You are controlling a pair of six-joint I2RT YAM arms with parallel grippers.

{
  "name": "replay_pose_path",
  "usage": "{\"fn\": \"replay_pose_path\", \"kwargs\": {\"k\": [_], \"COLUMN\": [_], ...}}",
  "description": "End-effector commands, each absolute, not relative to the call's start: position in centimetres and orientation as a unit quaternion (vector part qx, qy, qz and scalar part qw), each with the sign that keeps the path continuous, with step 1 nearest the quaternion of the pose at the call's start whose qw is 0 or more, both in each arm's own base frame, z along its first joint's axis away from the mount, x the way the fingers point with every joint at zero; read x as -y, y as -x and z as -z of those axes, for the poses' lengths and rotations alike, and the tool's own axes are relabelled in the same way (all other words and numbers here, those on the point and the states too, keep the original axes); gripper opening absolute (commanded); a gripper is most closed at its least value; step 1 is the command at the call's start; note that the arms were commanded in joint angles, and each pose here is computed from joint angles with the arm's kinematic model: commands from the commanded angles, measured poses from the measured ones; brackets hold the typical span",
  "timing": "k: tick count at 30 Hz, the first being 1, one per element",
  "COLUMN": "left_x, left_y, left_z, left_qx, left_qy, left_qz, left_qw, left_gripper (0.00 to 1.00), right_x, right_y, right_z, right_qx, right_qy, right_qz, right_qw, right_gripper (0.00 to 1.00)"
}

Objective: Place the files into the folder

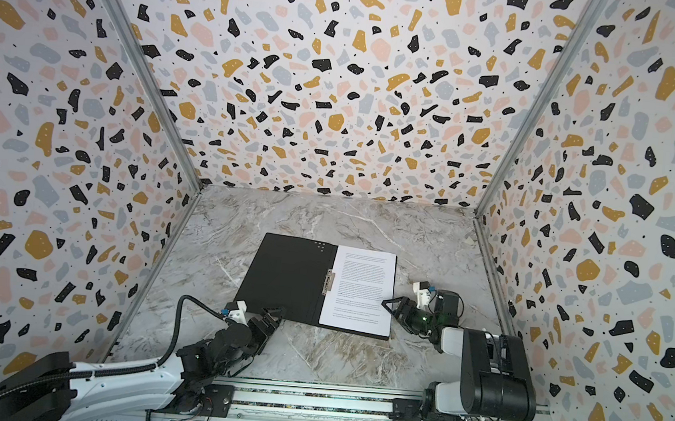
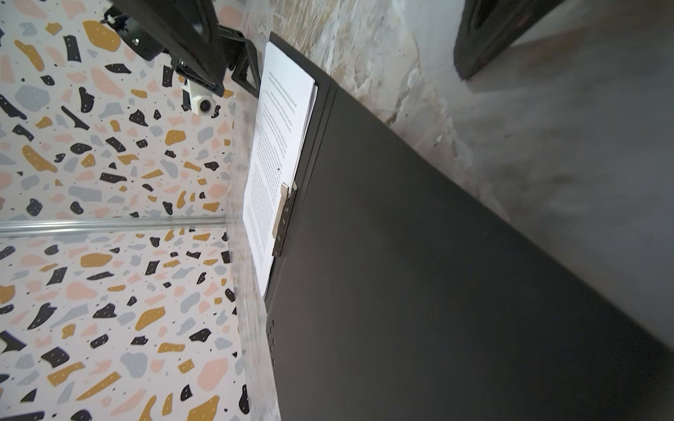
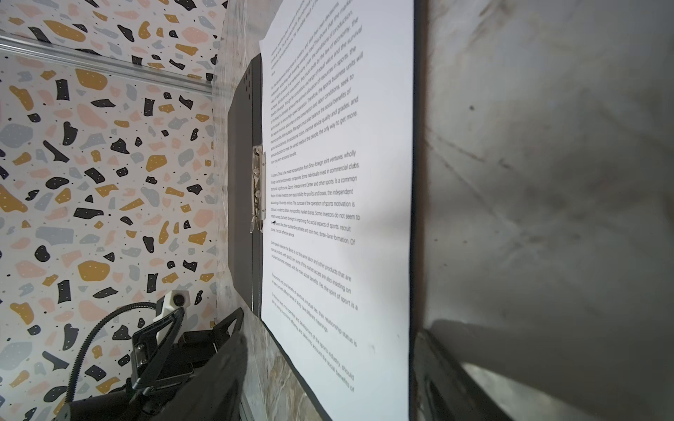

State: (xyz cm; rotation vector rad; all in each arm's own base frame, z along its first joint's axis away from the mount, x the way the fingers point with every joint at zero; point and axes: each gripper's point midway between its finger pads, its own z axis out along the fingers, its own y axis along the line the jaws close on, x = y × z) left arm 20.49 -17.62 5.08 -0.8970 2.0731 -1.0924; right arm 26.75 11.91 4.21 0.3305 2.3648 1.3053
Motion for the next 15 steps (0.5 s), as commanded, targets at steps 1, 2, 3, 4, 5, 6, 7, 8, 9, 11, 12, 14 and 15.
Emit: {"fn": "replay_pose_path", "kwargs": {"k": [1,2,3,4,5,6,7,8,9,11,12,14,15], "left_x": [15.9,15.9,16.0,15.9,15.8,15.7,15.6,15.5,15.5,15.3,15.3,15.4,15.6], "left_y": [-21.4,-21.6,-21.9,-22.2,-22.4,-22.6,-22.8,-22.9,-23.2,-23.7,-24.0,-24.7,-25.0], "left_z": [-4.1,-3.9,-3.7,-3.7,-3.4,-3.3,-3.1,-3.1,-3.1,-3.4,-3.5,-4.1,-4.5], "left_qx": [-0.766,-0.768,-0.768,-0.765,-0.765,-0.762,-0.759,-0.757,-0.754,-0.745,-0.744,-0.735,-0.729], "left_qy": [0.362,0.361,0.361,0.363,0.365,0.369,0.372,0.373,0.373,0.373,0.371,0.365,0.360], "left_qz": [0.406,0.402,0.402,0.403,0.402,0.402,0.403,0.403,0.404,0.408,0.408,0.415,0.420], "left_qw": [0.342,0.343,0.344,0.347,0.348,0.348,0.351,0.354,0.359,0.372,0.378,0.394,0.403], "left_gripper": [1.00,1.00,1.00,1.00,1.00,1.00,1.00,0.99,0.98,0.96,0.94,0.88,0.83], "right_x": [-11.6,-11.6,-11.6,-11.6,-11.5,-11.5,-11.5,-11.5,-11.5,-11.3,-11.4,-11.4,-11.4], "right_y": [-23.8,-23.7,-23.7,-23.6,-23.7,-23.6,-23.6,-23.6,-23.6,-23.8,-23.9,-24.1,-24.3], "right_z": [-0.3,-0.2,-0.2,-0.1,-0.1,0.0,0.0,0.0,0.0,0.2,0.2,0.3,0.3], "right_qx": [-0.876,-0.877,-0.878,-0.878,-0.878,-0.879,-0.879,-0.880,-0.881,-0.884,-0.885,-0.888,-0.889], "right_qy": [-0.170,-0.171,-0.171,-0.171,-0.171,-0.171,-0.170,-0.170,-0.169,-0.168,-0.167,-0.165,-0.165], "right_qz": [-0.431,-0.430,-0.429,-0.428,-0.427,-0.427,-0.425,-0.425,-0.423,-0.417,-0.415,-0.410,-0.408], "right_qw": [0.132,0.129,0.129,0.128,0.129,0.129,0.130,0.131,0.131,0.132,0.131,0.125,0.125], "right_gripper": [0.71,0.71,0.71,0.71,0.70,0.70,0.70,0.70,0.69,0.68,0.66,0.65,0.64]}}
